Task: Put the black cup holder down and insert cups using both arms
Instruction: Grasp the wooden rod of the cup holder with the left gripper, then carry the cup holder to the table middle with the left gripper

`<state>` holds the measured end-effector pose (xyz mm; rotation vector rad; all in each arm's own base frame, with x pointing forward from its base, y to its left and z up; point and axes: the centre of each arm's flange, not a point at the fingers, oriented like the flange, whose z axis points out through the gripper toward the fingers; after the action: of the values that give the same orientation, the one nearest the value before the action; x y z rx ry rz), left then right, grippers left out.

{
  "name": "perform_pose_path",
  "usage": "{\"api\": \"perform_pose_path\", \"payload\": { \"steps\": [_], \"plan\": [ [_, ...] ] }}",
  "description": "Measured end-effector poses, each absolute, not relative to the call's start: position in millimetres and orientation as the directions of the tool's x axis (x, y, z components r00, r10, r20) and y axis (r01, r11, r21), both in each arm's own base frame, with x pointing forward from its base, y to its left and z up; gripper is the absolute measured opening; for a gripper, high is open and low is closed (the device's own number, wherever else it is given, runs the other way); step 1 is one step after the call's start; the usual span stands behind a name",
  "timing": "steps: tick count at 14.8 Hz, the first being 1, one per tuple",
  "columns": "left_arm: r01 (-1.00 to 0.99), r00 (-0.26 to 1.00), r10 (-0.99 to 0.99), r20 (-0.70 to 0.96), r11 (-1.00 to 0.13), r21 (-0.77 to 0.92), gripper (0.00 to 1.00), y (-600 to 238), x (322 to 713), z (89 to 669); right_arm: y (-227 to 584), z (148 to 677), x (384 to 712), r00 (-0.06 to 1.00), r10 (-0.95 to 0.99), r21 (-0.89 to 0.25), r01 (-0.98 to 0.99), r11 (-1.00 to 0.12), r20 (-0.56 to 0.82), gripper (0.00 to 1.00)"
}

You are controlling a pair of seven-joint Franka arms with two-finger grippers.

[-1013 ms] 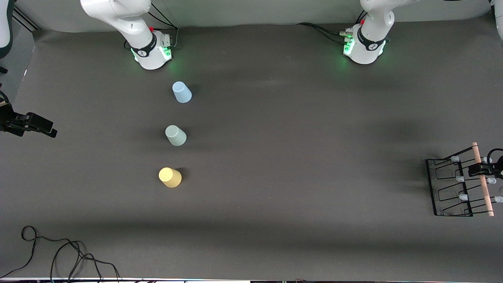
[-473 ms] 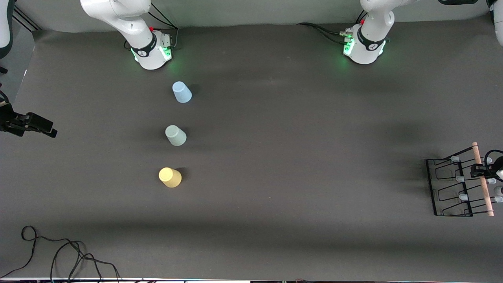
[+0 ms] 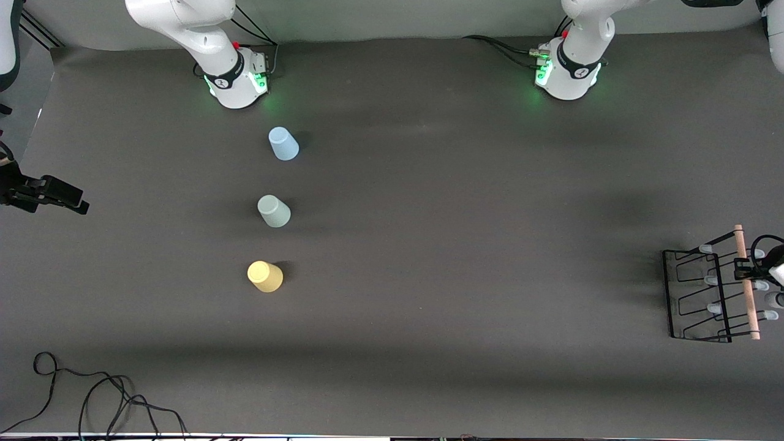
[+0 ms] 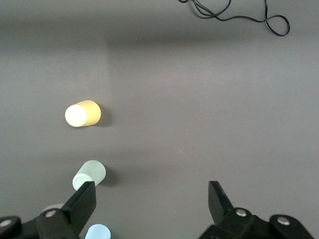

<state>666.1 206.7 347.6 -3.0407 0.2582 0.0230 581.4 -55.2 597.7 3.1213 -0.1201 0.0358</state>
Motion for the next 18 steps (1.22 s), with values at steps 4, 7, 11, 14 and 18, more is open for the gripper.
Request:
{"api": "perform_pose_path", "payload": {
  "steps": [4,7,11,14,18],
  "plan": [
    [-0.180,0.982,-0.177,-0.065,-0.982,-0.056,0.16,149,676,381,-55,598,581,0.997,-0.077,0.017,-0.077,-0.997,0.024,1.00],
    [-0.130,0.988,-0.124,-0.090,-0.990,-0.056,0.16,82,677,410,-55,598,581,0.997,-0.077,0.017,-0.077,-0.997,0.024,1.00],
    [-0.145,0.985,-0.139,-0.106,-0.988,-0.051,0.16,10,667,444,-55,598,581,0.997,-0.077,0.017,-0.077,-0.997,0.024,1.00],
    [-0.132,0.988,-0.130,-0.081,-0.991,-0.027,0.16,-53,662,458,-55,598,581,0.997,-0.077,0.017,-0.077,-0.997,0.024,1.00],
    [-0.123,0.990,-0.122,-0.073,-0.992,-0.009,0.16,-151,647,457,-57,598,581,0.997,-0.080,0.017,-0.080,-0.997,0.024,1.00]
  ]
}}
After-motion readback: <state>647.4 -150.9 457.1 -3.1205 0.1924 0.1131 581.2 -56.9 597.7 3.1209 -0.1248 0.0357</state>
